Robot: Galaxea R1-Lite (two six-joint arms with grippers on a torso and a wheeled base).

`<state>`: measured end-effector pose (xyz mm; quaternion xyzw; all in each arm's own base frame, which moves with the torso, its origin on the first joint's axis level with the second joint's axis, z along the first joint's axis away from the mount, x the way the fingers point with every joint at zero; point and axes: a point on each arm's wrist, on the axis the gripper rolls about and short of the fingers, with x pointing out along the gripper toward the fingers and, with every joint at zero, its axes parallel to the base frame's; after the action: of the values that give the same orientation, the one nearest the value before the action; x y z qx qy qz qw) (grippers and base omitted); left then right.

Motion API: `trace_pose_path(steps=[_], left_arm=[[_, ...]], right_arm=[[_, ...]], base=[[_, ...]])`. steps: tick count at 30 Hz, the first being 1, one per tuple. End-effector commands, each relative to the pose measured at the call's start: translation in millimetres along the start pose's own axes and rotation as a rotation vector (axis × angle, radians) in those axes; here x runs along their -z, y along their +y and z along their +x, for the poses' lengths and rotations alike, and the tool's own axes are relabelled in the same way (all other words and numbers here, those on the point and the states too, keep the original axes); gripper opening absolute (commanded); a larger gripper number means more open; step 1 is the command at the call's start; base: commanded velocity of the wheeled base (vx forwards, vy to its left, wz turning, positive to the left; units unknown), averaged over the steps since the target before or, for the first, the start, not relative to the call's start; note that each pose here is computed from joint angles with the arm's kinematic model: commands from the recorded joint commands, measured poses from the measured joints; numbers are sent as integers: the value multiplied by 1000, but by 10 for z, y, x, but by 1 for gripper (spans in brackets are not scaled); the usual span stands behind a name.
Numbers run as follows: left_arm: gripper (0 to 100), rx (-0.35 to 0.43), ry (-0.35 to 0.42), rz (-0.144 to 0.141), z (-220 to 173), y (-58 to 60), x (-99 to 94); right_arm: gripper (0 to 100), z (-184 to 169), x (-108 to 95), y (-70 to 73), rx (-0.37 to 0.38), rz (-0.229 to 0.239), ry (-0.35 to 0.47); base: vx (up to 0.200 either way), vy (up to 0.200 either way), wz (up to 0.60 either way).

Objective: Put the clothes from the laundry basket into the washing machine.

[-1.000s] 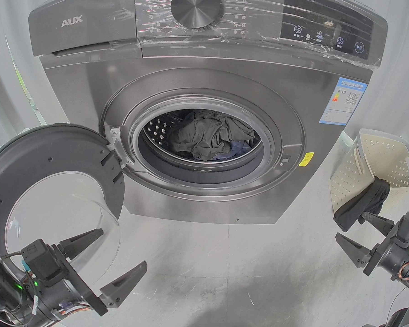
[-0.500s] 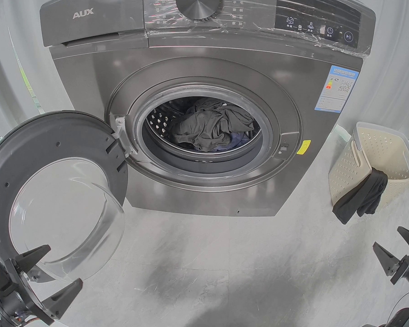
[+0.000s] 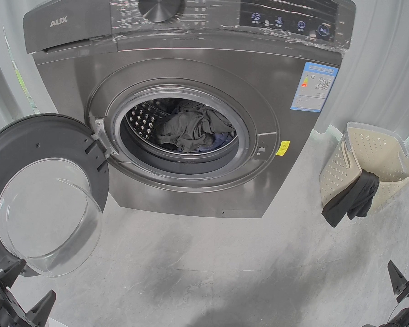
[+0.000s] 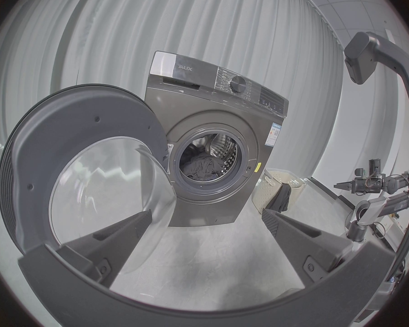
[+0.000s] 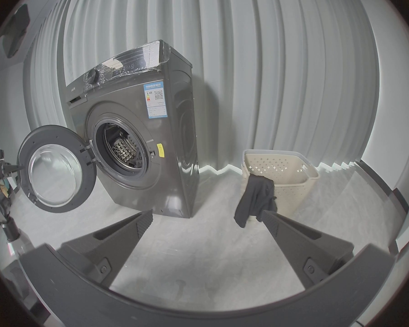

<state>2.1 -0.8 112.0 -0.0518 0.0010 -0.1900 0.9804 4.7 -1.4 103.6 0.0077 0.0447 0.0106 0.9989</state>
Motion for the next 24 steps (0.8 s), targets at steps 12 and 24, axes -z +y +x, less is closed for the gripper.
trace_pose_path(steps=[12,24], left_arm=[[100,-253,17,81,-174,-31,276],[100,-251,4,101,-222,-88,305]], right_arm=[[100,-250,300,12,24,-3,-91],[100,-250,300,13,21,-9,-91]], base=[[0,-50,0],[0,-200,0]])
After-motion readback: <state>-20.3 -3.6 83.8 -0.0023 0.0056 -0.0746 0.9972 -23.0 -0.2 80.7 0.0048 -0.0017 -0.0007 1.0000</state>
